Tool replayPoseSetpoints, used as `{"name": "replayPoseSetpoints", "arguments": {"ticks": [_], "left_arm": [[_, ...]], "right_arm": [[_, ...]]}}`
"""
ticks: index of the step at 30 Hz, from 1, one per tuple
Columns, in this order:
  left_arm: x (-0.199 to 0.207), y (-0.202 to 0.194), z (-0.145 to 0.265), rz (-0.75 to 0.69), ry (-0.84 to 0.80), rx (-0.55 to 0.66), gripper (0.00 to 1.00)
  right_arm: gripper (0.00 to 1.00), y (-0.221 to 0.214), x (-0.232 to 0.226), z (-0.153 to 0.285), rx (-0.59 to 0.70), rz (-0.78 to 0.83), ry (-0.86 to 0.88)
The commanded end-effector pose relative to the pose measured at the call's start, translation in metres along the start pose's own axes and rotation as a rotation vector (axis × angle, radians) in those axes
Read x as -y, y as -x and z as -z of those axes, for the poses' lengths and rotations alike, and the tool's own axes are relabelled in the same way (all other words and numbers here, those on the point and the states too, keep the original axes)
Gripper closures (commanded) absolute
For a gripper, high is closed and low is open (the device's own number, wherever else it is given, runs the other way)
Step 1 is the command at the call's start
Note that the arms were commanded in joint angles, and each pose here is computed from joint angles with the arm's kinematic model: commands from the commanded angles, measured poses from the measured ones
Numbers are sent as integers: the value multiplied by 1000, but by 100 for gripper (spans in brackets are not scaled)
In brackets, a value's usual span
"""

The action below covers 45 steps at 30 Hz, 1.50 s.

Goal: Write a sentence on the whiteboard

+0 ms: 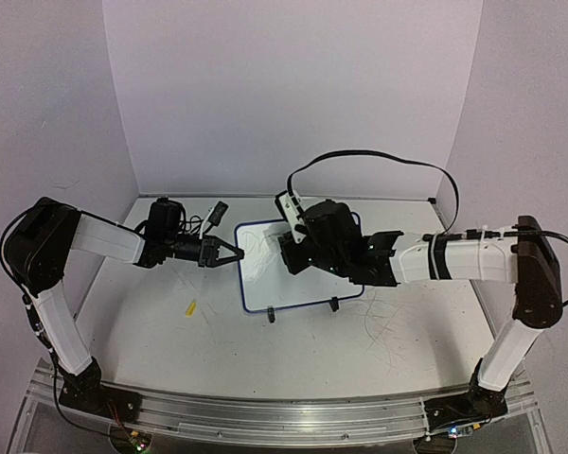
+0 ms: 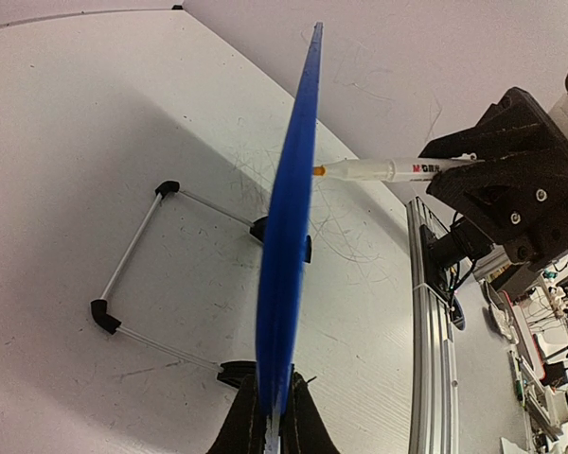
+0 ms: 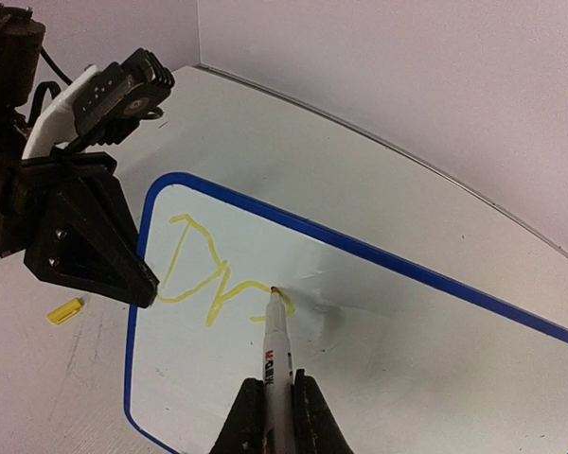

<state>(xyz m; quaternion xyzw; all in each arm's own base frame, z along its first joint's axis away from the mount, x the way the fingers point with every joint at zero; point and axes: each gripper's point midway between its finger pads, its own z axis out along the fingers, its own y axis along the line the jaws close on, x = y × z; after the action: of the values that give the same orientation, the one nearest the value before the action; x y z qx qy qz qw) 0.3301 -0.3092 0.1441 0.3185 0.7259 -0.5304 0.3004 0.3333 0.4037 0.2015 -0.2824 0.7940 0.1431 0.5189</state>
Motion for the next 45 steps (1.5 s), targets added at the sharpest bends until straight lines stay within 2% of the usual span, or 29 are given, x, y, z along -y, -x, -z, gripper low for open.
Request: {"name": "replayPoseSetpoints", "arguments": {"ticks": [1,23,32,36,38,41,43,45], "left_arm": [[8,16,3,-45,5,18,100],[6,15,3,-42,7,16,100],[6,15,3,-40,5,15,100],[6,15,3,-40,6,15,100],[5,14,2,-38,8,14,100],[5,14,2,-38,10,14,100],[5,15,2,-39,10,15,100],[6,16,3,-41,9,17,100]], "right_arm": [[100,8,2,-8,16,-18,-6],[100,-21,3,7,-50,-32,1],[100,-18,15,17,-47,-21,-50],[100,-1,25,27,8,-25,-96],[100,29,19,46,107,-60,-20],[100,58,-11,75,216,-72,213],[100,56,-18,80,228,-49,274],[100,47,-9,73,205,-40,243]]}}
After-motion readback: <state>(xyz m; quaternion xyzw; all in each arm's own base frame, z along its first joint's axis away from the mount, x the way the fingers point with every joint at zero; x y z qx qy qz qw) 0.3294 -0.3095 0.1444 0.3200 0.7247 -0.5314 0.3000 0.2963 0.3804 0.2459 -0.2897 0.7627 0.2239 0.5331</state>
